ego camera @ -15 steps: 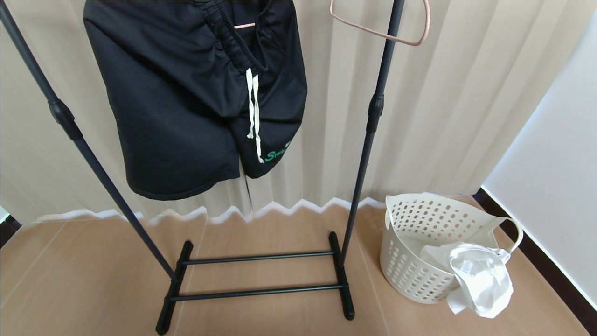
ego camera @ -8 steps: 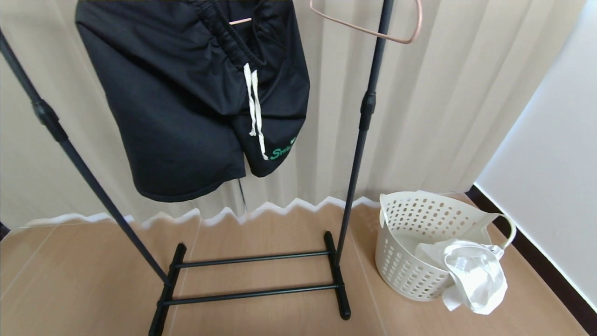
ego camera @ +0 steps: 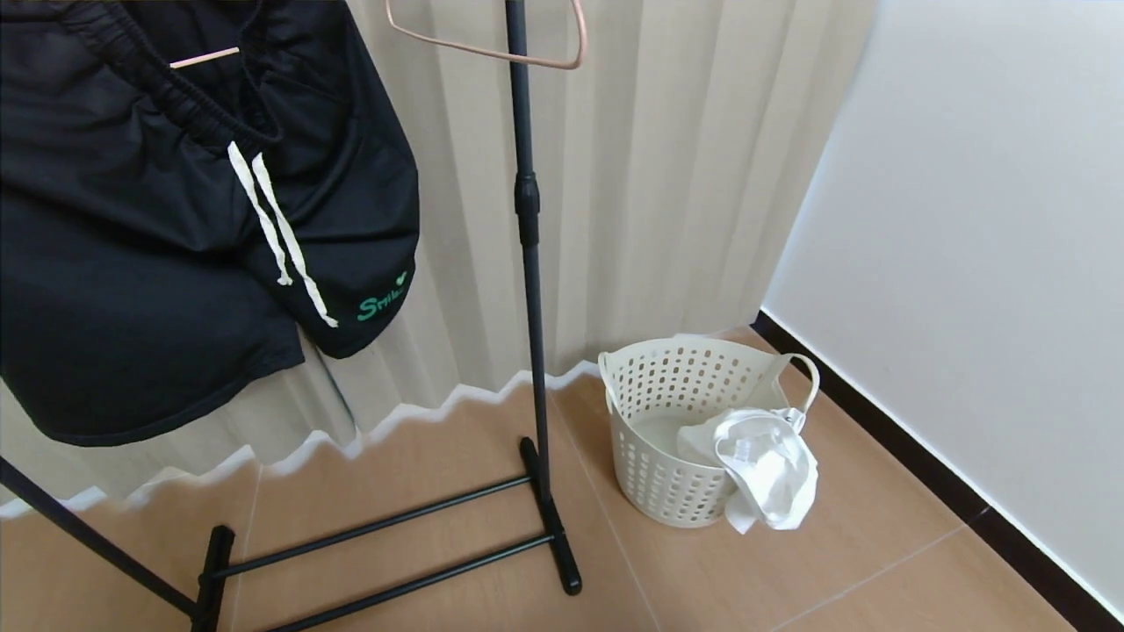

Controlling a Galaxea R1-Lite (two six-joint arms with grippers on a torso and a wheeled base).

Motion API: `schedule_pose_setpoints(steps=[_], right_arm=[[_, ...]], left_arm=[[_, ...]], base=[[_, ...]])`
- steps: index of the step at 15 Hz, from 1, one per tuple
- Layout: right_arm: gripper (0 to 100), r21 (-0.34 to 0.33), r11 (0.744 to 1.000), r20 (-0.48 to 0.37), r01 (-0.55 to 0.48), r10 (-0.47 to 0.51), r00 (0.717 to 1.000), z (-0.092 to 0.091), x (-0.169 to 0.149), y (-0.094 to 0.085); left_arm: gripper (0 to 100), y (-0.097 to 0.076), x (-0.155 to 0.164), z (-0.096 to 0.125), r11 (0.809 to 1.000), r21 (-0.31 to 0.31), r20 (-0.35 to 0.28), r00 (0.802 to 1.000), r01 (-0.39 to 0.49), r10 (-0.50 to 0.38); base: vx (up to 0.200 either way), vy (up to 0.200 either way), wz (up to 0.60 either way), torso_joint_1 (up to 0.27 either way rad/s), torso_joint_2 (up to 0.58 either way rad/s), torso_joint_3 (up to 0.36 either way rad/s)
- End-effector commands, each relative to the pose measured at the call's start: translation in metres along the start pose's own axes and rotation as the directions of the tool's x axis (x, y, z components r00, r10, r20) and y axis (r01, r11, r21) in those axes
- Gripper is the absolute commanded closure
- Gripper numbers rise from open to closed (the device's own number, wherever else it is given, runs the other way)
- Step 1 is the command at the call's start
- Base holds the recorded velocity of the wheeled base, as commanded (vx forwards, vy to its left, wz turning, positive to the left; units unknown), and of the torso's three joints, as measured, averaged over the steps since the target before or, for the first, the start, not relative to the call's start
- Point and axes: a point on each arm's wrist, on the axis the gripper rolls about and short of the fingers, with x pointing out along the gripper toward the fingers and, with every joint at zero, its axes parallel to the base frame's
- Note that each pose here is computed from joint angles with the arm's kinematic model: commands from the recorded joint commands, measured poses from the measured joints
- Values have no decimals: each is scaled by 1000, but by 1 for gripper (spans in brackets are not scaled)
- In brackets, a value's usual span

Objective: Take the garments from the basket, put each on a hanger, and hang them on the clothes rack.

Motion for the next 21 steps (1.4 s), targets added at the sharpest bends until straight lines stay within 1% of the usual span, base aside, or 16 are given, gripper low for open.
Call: schedule_pose_setpoints(steps=[1, 7, 14, 19, 20, 21], right_arm=[[0, -1, 1000, 0, 0, 0, 1000, 0, 0, 0], [0, 1, 1000, 0, 0, 0, 1000, 0, 0, 0], [0, 1, 1000, -2, 0, 0, 1000, 0, 0, 0], [0, -1, 1000, 0, 0, 0, 1000, 0, 0, 0], [0, 1, 1000, -2, 0, 0, 1000, 0, 0, 0], [0, -1, 1000, 0, 0, 0, 1000, 0, 0, 0]], left_arm=[[0, 0, 0, 0, 1000, 1, -1, 1000, -1, 1], [0, 0, 0, 0, 1000, -4, 0, 1000, -1, 1], [0, 0, 0, 0, 1000, -12, 0, 1000, -1, 1], [0, 0, 0, 0, 1000, -11, 0, 1000, 0, 0], [0, 0, 0, 0, 1000, -11, 0, 1000, 0, 0], [0, 0, 0, 0, 1000, -11, 0, 1000, 0, 0]], base=[[0, -200, 0, 2, 2, 2], [0, -200, 0, 1, 0, 2], [200, 0, 0, 4, 4, 3], [0, 0, 0, 0, 0, 0], [0, 0, -600, 2, 2, 7], [0, 0, 0, 0, 0, 0]])
